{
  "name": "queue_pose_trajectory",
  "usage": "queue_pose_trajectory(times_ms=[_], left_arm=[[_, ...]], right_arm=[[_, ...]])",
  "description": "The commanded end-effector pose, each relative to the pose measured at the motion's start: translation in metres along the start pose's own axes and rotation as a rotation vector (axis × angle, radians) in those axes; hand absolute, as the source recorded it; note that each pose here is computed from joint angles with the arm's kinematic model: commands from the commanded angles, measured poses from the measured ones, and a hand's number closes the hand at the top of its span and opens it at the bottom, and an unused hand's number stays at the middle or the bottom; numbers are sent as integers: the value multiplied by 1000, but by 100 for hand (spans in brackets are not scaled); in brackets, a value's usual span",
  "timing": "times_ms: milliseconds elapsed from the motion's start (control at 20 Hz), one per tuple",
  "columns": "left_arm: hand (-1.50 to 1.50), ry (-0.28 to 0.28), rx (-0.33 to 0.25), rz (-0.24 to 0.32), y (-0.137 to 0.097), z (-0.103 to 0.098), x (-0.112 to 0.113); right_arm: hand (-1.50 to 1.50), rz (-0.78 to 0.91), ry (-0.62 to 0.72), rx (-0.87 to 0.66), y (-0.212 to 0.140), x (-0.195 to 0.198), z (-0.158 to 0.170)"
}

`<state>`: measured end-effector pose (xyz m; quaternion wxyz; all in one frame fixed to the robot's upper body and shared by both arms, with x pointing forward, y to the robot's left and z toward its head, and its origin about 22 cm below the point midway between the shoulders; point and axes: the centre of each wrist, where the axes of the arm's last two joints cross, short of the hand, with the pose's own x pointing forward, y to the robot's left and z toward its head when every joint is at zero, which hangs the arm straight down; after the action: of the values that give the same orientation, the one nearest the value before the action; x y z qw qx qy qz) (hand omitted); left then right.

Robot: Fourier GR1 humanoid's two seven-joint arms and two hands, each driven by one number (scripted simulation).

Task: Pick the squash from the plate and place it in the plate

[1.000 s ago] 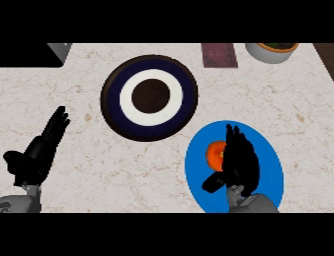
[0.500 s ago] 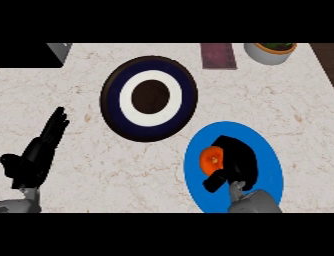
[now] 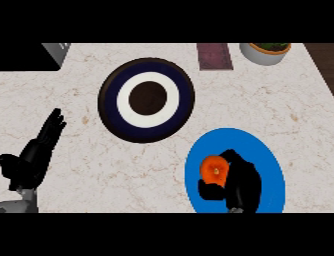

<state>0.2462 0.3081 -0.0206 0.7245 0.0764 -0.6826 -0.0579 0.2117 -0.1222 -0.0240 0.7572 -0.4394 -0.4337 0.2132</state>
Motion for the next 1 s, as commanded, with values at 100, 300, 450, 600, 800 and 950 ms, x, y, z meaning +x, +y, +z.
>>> queue_pose_trajectory(times_ms=[100,300,450,600,800,950], left_arm=[[0,3,22,14,-2,6,-8],[0,10,21,-1,2,9,-11],[0,-3,34,6,6,6,-5],[0,7,32,-4,12,12,-4],[0,9,28,3,5,7,-8],[0,6,20,11,-6,5,-5]], right_arm=[[150,-85,145,-227,31,-41,55],[150,-153,79,-325,32,-39,91],[150,-110,56,-371,22,-36,117],[150,-110,-3,-437,12,-26,132],[150,-130,-78,-564,-17,-7,145],[150,-100,-126,-664,-24,0,154]])
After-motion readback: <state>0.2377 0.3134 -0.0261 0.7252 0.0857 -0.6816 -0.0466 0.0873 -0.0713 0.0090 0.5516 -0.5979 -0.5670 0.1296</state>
